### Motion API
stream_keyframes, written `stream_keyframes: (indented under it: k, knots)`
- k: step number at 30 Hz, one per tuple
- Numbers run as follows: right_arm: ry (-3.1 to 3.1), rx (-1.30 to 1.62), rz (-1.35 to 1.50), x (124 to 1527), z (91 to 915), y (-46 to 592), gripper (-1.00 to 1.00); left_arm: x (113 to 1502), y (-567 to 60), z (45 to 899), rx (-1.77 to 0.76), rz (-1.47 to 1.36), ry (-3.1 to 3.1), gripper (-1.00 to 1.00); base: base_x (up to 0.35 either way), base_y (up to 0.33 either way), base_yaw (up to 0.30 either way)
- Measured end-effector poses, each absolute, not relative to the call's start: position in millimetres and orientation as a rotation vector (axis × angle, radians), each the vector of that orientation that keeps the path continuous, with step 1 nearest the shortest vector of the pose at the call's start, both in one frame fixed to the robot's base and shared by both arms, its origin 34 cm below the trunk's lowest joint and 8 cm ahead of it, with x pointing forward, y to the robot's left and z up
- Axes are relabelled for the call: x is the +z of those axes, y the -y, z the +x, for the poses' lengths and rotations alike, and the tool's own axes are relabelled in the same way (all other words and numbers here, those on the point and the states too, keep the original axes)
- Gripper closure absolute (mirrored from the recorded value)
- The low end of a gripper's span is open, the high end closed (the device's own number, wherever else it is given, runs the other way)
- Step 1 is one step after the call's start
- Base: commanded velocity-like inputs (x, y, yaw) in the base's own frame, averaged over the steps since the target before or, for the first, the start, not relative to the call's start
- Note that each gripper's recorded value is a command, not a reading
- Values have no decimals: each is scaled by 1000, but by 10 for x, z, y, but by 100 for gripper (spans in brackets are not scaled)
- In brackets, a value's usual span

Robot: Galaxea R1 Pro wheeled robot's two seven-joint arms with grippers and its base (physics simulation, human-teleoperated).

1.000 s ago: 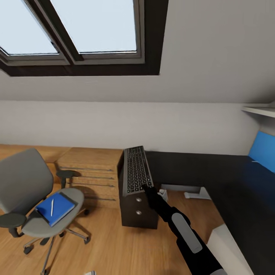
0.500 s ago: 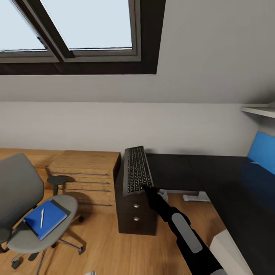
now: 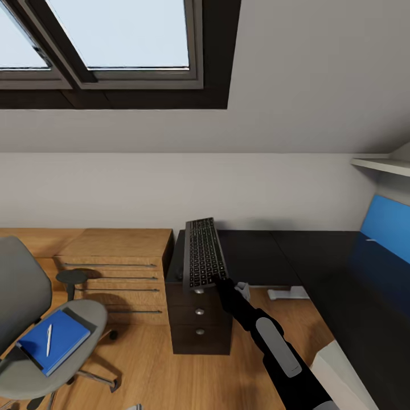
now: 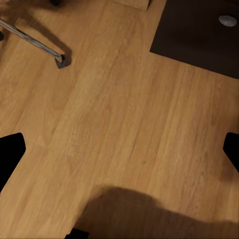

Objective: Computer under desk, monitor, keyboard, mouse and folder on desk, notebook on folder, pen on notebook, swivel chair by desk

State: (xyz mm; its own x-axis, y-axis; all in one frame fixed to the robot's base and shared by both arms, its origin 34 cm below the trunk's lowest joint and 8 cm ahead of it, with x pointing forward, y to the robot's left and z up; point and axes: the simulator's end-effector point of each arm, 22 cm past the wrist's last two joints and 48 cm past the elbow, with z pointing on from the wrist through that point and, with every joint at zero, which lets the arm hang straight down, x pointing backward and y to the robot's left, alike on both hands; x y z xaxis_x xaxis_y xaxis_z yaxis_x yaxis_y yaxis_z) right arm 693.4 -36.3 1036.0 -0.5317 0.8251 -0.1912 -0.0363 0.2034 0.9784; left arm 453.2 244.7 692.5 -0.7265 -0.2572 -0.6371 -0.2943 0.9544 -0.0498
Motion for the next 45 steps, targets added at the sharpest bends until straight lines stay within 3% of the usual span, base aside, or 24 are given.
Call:
stream_keyframes:
  k: [6, 24, 31, 45]
  knots:
    - [-1716, 1420, 746, 10354, 6939, 378, 100, 6923, -2444, 4532, 69, -387, -2420, -100, 72, 1, -2]
    - [-1587, 1294, 852, 10387, 7111, 705, 100, 6926, -2447, 4534, 72, -384, -2419, -100, 122, 236, -258]
    - [-1541, 1251, 885, 10402, 7157, 825, 100, 6927, -2448, 4537, 74, -380, -2418, -100, 9, 84, -264]
    - [-1548, 1239, 901, 10367, 7160, 834, 100, 6920, -2448, 4532, 74, -381, -2420, -100, -76, 284, -252]
